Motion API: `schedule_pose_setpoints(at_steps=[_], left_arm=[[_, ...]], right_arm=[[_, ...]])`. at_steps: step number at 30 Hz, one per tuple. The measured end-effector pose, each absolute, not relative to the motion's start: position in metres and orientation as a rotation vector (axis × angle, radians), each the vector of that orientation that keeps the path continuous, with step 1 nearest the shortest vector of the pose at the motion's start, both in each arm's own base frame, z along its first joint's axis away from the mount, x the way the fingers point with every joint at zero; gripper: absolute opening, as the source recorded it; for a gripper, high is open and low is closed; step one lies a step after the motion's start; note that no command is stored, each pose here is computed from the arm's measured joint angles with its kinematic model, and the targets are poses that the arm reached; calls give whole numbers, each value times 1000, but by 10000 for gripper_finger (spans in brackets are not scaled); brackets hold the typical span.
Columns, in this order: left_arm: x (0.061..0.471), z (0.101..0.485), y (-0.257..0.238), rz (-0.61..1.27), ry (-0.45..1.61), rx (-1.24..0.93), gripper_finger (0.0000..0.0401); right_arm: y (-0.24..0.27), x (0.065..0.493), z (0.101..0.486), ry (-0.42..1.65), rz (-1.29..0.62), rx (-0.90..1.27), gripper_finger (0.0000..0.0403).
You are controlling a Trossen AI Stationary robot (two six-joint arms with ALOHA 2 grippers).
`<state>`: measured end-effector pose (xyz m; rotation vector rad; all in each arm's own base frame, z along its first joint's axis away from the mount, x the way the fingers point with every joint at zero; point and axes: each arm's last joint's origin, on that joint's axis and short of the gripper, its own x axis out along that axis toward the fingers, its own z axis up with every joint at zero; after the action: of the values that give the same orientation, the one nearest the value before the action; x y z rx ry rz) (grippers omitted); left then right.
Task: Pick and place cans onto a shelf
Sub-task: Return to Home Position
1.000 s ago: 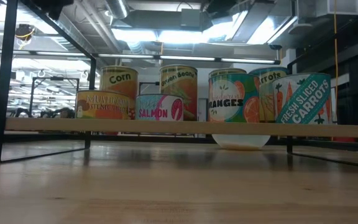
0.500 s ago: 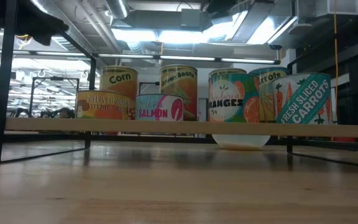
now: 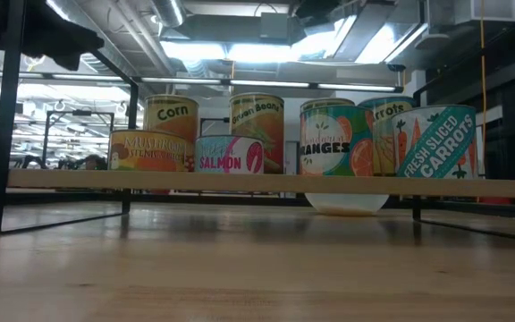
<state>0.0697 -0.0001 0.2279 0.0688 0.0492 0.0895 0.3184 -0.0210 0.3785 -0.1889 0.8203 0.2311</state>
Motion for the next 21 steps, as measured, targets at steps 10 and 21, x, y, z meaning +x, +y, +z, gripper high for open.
schedule_pose_setpoints(at_steps=[10,21], left_arm=[[85,207,-3,22,-50,60,78],[97,173,-4,25,-79,54,78]], right_arm=[[-21,319,379,814,230,-190,78],[-21,319,379,814,230,-190,78]])
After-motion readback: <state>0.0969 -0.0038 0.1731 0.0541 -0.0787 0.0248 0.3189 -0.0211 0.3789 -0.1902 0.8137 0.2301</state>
